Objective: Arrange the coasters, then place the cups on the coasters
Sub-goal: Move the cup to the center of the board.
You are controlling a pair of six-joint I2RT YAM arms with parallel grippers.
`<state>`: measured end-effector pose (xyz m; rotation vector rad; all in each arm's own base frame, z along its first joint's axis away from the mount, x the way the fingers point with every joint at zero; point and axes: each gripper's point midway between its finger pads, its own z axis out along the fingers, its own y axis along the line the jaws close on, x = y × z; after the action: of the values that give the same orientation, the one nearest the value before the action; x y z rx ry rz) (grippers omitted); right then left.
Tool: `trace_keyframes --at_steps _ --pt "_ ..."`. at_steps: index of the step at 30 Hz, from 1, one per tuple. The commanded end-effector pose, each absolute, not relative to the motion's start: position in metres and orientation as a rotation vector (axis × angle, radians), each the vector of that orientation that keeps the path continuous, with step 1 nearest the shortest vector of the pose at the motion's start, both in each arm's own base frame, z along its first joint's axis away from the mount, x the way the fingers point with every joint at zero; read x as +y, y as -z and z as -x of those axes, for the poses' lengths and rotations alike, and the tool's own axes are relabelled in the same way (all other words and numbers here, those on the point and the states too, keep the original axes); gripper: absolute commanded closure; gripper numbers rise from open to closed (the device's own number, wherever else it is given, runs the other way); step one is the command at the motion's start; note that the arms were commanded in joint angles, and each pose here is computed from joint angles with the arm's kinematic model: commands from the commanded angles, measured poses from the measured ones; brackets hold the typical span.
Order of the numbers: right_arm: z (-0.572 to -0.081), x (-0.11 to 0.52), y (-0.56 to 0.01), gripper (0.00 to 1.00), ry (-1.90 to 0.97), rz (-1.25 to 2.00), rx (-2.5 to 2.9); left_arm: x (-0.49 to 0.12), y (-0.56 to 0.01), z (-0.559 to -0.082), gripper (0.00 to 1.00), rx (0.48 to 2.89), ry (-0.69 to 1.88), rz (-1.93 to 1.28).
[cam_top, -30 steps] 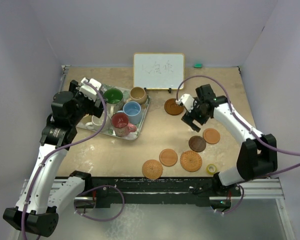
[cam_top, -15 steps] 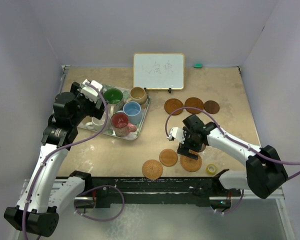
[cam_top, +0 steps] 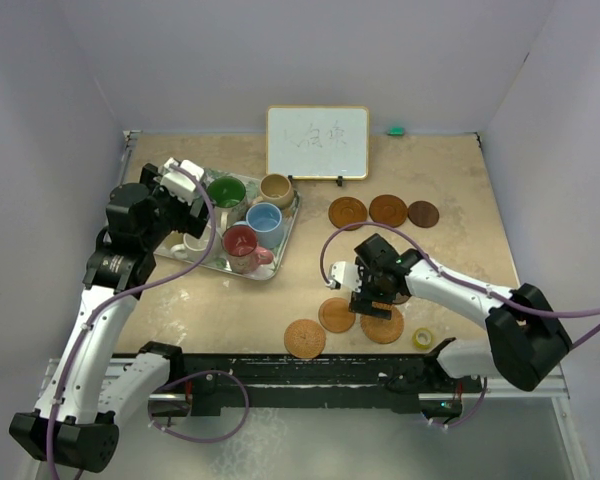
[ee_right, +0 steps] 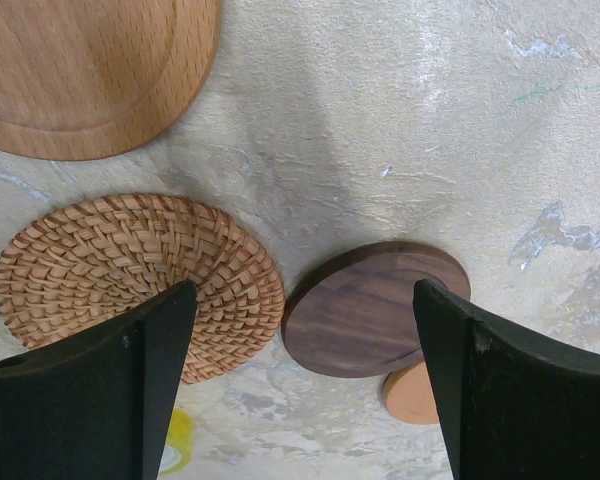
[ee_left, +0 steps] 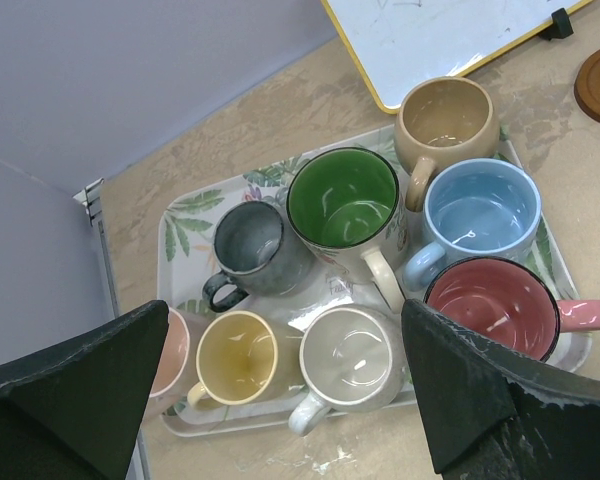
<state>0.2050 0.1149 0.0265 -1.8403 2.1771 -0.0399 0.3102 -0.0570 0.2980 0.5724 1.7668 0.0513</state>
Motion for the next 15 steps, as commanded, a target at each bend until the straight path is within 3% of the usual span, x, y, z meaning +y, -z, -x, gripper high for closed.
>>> trace_keyframes --at_steps 1,15 --pt "-0.208 0.112 -0.026 0.09 0.081 1.879 2.150 -0.058 -0.306 -0.315 0.04 1.724 -0.057 -0.577" --pt "-0.247 0.130 -0.033 0.11 0.157 1.732 2.148 -0.055 -0.309 -0.311 0.04 1.711 -0.055 -0.562"
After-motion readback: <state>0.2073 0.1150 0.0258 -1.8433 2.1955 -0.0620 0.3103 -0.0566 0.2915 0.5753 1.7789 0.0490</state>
